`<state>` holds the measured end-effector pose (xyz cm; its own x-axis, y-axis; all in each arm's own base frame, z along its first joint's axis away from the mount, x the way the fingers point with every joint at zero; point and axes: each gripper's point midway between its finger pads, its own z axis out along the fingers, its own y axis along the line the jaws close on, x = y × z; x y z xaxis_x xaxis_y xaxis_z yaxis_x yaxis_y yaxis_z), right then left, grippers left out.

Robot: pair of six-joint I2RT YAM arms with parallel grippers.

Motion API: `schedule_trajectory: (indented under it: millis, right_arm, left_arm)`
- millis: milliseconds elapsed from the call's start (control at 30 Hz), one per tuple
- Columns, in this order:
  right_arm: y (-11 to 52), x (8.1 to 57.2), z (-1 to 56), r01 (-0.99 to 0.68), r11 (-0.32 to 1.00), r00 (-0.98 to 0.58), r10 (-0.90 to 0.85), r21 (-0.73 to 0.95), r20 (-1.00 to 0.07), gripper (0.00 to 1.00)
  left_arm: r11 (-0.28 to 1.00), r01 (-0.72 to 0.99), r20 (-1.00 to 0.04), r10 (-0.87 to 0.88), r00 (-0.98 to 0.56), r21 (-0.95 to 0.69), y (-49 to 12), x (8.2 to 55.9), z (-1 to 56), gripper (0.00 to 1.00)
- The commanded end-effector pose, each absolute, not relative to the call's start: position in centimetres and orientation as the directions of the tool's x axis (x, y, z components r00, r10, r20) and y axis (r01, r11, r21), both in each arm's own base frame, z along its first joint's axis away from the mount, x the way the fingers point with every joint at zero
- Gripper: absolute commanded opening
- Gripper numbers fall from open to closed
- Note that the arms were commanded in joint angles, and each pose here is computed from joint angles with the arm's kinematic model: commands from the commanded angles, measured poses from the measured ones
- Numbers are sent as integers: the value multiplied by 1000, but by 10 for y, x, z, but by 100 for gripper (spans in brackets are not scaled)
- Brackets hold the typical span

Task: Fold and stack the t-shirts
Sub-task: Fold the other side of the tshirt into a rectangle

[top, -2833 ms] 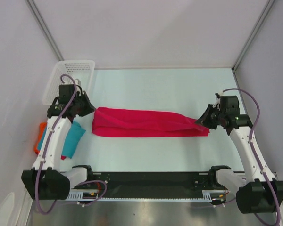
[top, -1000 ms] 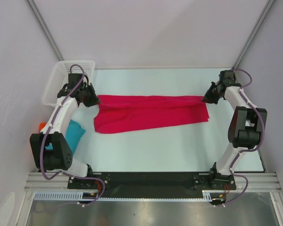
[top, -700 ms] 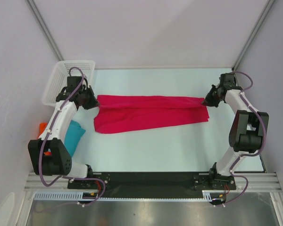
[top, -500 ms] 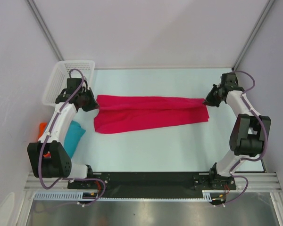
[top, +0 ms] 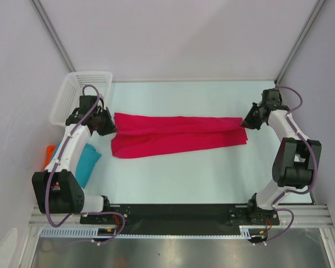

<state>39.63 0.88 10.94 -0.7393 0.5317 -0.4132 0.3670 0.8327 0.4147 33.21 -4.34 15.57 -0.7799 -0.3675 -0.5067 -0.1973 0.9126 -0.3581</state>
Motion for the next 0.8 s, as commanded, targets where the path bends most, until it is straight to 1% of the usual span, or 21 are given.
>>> schedule_trajectory:
  millis: [0, 100, 167, 200, 267, 300, 367, 400, 433, 500, 533, 667, 733, 767]
  right_arm:
    - [6, 399, 106, 362, 836, -740, 527, 413, -417, 27]
    - [6, 400, 106, 360, 835, -741, 527, 415, -417, 28]
    - [6, 401, 111, 353, 836, -737, 525, 419, -425, 28]
    - [6, 402, 112, 351, 837, -735, 524, 420, -429, 31]
    - [6, 403, 116, 347, 838, -732, 523, 421, -438, 32]
    - [6, 402, 117, 346, 838, -732, 523, 422, -437, 33]
    - [6, 404, 119, 343, 838, -730, 522, 424, -441, 32]
    - [6, 404, 120, 342, 837, -728, 523, 427, -443, 33]
    - [8, 405, 120, 342, 833, -728, 528, 435, -439, 33]
    - [10, 408, 118, 340, 830, -729, 530, 442, -433, 33]
    - [11, 409, 119, 337, 828, -730, 531, 449, -432, 32]
    - [22, 417, 123, 317, 830, -736, 521, 460, -433, 31]
    - [30, 421, 128, 297, 838, -741, 505, 458, -443, 31]
    - [32, 421, 130, 293, 839, -742, 502, 458, -444, 31]
  left_arm:
    - [919, -161, -554, -349, -756, -360, -43, 330, 171, 1]
    - [920, -175, -556, -354, -752, -350, -40, 331, 173, 13]
    - [921, -184, -553, -357, -753, -345, -38, 331, 173, 19]
    - [921, -184, -554, -357, -752, -344, -38, 333, 174, 27]
    - [918, -188, -552, -363, -751, -348, -38, 333, 176, 37]
    - [918, -185, -553, -362, -750, -350, -39, 332, 177, 54]
    - [917, -190, -559, -367, -743, -349, -38, 333, 180, 68]
    - [918, -193, -562, -369, -740, -348, -37, 335, 181, 77]
    - [917, -195, -561, -370, -741, -348, -37, 335, 180, 81]
    - [913, -198, -552, -377, -743, -357, -38, 343, 180, 85]
    - [910, -190, -559, -380, -736, -369, -40, 350, 181, 86]
    - [889, -189, -521, -405, -752, -418, -50, 385, 166, 85]
    - [879, -151, -539, -404, -739, -452, -59, 404, 166, 84]
    - [872, -155, -526, -412, -744, -464, -60, 413, 159, 83]
